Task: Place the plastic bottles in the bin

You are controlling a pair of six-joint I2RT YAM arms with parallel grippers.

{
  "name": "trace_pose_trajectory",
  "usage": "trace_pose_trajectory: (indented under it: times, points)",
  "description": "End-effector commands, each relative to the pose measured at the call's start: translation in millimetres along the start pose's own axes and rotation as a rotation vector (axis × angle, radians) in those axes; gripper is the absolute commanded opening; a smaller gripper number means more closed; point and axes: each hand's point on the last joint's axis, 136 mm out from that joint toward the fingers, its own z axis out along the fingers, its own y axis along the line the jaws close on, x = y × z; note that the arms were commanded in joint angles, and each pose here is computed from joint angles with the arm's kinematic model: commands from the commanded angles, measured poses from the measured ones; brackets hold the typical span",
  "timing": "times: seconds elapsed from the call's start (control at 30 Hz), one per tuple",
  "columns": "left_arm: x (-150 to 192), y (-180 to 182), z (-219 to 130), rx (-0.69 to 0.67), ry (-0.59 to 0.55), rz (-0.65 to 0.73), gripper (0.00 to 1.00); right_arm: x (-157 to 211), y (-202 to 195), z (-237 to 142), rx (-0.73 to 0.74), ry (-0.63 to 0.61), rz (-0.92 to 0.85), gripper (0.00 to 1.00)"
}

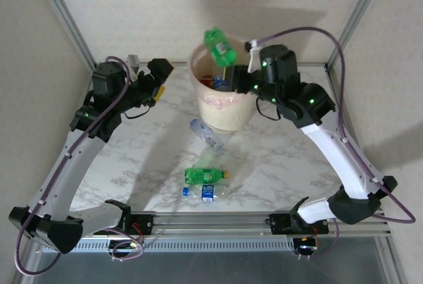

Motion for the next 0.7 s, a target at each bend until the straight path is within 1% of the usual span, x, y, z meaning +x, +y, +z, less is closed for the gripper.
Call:
trace_pose_trajectory:
  times: [0.0,0.07,0.27,0.57,0.67]
  points:
    - [-4,-1,-9,0.0,-0.032,0.038,0.97,-26,-39,6,0.146,-0.077,0.053,0.2]
    - [-1,3,-8,-0.003,-0.021,0.038,0.95,-30,-57,14,0.175,-0.077,0.073,0.2]
    - [4,15,-6,-0.02,-0.012,0.034,0.91,-32,-79,45,0.201,-0.036,0.061,0.2]
    - [10,41,-3,-0.072,-0.013,0.022,0.87,-18,-86,70,0.168,0.038,0.001,0.2]
    - [10,45,-3,-0.085,-0.02,0.021,0.86,-14,-87,76,0.161,0.053,-0.017,0.22]
